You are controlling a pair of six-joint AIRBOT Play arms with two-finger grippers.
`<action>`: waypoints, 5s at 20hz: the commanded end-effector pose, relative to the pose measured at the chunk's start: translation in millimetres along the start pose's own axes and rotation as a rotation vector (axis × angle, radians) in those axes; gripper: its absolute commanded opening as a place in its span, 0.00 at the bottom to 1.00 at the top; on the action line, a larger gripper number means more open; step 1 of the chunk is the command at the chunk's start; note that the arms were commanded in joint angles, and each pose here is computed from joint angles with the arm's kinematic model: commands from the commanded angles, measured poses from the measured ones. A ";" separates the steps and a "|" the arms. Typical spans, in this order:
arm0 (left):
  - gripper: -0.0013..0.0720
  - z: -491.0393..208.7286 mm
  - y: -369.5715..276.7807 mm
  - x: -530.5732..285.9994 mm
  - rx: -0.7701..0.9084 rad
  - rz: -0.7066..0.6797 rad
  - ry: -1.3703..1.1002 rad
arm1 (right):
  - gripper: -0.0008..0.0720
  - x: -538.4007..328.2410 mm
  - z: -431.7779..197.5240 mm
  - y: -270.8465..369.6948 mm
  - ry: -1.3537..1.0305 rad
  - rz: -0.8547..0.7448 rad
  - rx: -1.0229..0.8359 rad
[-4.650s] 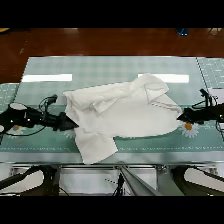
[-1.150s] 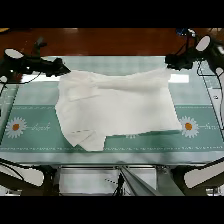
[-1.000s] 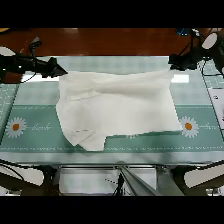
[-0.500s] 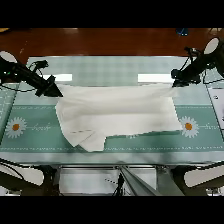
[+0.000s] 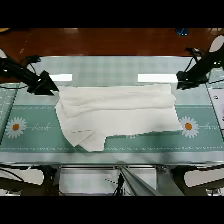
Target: Fold the shirts.
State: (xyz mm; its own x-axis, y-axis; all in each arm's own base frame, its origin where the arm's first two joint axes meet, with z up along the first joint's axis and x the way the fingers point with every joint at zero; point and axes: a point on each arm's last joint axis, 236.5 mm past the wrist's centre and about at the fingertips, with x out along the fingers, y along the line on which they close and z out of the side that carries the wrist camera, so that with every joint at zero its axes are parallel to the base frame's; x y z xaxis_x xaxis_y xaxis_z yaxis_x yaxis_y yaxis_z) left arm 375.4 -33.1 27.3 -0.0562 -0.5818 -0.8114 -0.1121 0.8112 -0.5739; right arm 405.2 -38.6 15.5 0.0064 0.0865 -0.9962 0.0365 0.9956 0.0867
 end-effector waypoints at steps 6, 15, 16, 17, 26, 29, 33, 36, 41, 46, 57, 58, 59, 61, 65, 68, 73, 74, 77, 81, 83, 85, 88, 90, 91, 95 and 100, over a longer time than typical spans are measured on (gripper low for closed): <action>0.70 -126.2 39.1 17.6 -0.127 0.005 0.001 | 0.76 -9.4 -71.6 -29.3 -0.048 0.219 0.161; 0.81 -184.5 58.9 114.9 -0.226 -0.038 0.074 | 0.74 13.0 -79.3 -25.0 -0.171 0.275 0.199; 0.81 -187.8 60.3 124.5 -0.224 -0.029 0.085 | 0.74 12.6 -78.6 -24.0 -0.173 0.280 0.200; 0.81 -188.5 59.8 131.8 -0.219 -0.023 0.089 | 0.74 12.5 -78.4 -23.6 -0.174 0.282 0.201; 0.55 -178.4 14.6 165.2 -0.138 -0.107 0.107 | 0.74 12.5 -78.4 -23.6 -0.170 0.283 0.222; 0.04 -187.0 10.4 162.6 -0.112 -0.128 0.143 | 0.74 12.7 -79.8 -23.5 -0.164 0.284 0.224; 0.04 -188.8 13.2 150.5 -0.138 -0.171 0.144 | 0.74 30.1 -114.4 -54.0 -0.083 0.141 0.196; 0.05 -183.2 17.8 145.3 -0.165 -0.179 0.114 | 0.76 59.3 -142.9 -61.1 -0.100 0.175 0.322; 0.05 -183.1 17.9 145.3 -0.147 -0.180 0.112 | 0.82 98.8 -159.7 -36.6 -0.114 0.338 0.440; 0.05 -183.0 17.6 145.3 -0.139 -0.181 0.111 | 0.74 110.4 -155.4 -18.9 -0.149 0.416 0.498; 0.04 -98.2 -16.9 77.1 0.045 -0.171 -0.158 | 0.05 12.9 -93.7 20.7 -0.469 0.636 0.325; 0.04 -75.5 -36.5 50.2 0.098 -0.189 -0.244 | 0.05 -12.1 -75.8 24.1 -0.551 0.675 0.329; 0.04 -56.4 -54.3 25.5 0.143 -0.205 -0.321 | 0.05 -32.3 -61.2 30.2 -0.606 0.695 0.310; 0.04 -21.6 -80.3 -17.8 0.183 -0.218 -0.474 | 0.04 -47.7 -38.4 45.3 -0.660 0.637 0.240; 0.04 18.1 -75.3 -13.7 0.140 -0.192 -0.556 | 0.04 -43.2 19.7 32.0 -0.842 0.417 0.313; 0.05 40.3 -50.9 17.0 0.045 -0.225 -0.481 | 0.04 -11.3 39.5 25.6 -0.794 0.424 0.384; 0.05 85.3 -34.3 24.7 -0.035 -0.300 -0.476 | 0.04 13.2 74.5 26.3 -0.762 0.409 0.360; 0.04 89.5 -30.7 32.2 -0.044 -0.302 -0.460 | 0.04 20.4 79.5 32.4 -0.748 0.412 0.350; 0.05 94.7 -16.6 59.2 -0.084 -0.305 -0.404 | 0.04 51.1 80.6 51.7 -0.688 0.384 0.284; 0.11 91.8 2.3 71.2 -0.125 -0.309 -0.360 | 0.04 74.2 72.8 39.5 -0.640 0.278 0.219; 0.31 84.5 13.0 70.1 -0.133 -0.302 -0.332 | 0.05 82.2 64.8 31.1 -0.603 0.225 0.198; 0.41 67.4 24.9 67.3 -0.135 -0.294 -0.271 | 0.05 89.1 56.1 25.7 -0.561 0.190 0.182; 0.62 43.7 34.4 56.5 -0.155 -0.327 -0.191 | 0.19 90.2 53.7 21.7 -0.553 0.167 0.170; 0.62 32.6 35.2 46.9 -0.158 -0.358 -0.155 | 0.53 85.0 53.9 18.9 -0.564 0.151 0.154; 0.62 28.4 34.3 42.2 -0.155 -0.369 -0.144 | 0.54 79.4 53.4 13.3 -0.574 0.128 0.143; 0.62 27.0 26.6 28.0 -0.124 -0.371 -0.160 | 0.65 54.3 48.0 -40.0 -0.618 0.058 0.338; 0.62 28.6 18.6 28.6 -0.096 -0.365 -0.157 | 0.83 70.4 45.8 -25.4 -0.524 0.431 0.591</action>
State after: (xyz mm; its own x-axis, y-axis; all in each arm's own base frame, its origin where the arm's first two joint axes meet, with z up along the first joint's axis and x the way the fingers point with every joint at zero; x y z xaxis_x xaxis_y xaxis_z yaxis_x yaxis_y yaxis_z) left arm 400.9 -29.8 -12.9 0.1650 -0.8055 -0.5691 -0.2027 0.5370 -0.8189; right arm 446.6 -73.0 -58.4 0.5598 0.1237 -0.8193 0.4043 0.8223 0.4004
